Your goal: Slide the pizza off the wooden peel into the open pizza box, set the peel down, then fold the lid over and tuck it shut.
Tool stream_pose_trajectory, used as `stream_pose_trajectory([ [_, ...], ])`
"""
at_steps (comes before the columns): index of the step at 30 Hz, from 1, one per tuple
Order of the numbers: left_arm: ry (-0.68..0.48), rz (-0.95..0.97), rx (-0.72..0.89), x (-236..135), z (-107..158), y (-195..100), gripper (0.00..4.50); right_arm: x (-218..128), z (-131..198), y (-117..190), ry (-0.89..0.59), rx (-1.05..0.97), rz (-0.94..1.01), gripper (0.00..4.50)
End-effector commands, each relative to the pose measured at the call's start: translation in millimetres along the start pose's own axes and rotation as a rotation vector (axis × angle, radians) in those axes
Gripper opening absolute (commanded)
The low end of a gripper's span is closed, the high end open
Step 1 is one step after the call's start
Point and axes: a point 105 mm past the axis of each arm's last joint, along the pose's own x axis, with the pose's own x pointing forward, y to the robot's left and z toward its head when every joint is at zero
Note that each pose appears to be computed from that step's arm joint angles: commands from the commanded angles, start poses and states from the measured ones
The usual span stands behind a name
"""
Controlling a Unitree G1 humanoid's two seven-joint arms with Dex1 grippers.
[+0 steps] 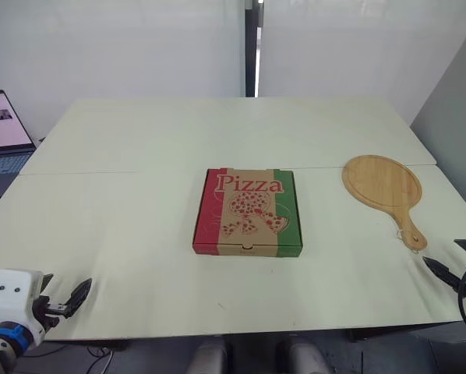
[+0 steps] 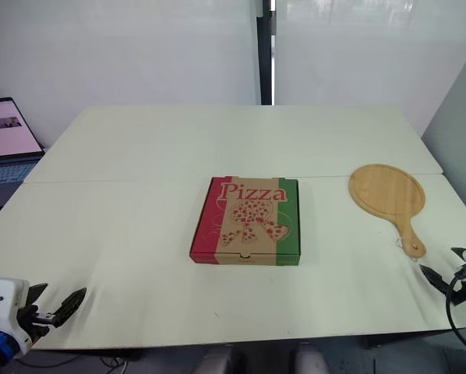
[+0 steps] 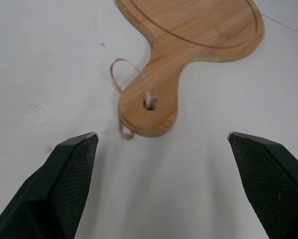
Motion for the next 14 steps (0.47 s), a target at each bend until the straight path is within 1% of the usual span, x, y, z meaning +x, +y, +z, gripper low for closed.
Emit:
stream_pose_trajectory([
  [1, 0.014, -0.019, 0.051, -4.0, 0.0, 0.4, 4.06, -3.9, 11.2, -12.6, -0.028, -0.04, -0.027, 4.47],
  [12, 0.002, -0.046, 0.067, -0.1, 5.5, 5.3, 4.06, -0.3, 15.5, -10.4, -0.021, -0.056, 0.0, 4.47],
  [14, -0.027, -0.063, 0.061, 1.2, 10.3, 6.4, 4.06, -0.2, 14.8, -9.7, -0.017, -0.059, 0.002, 4.47],
])
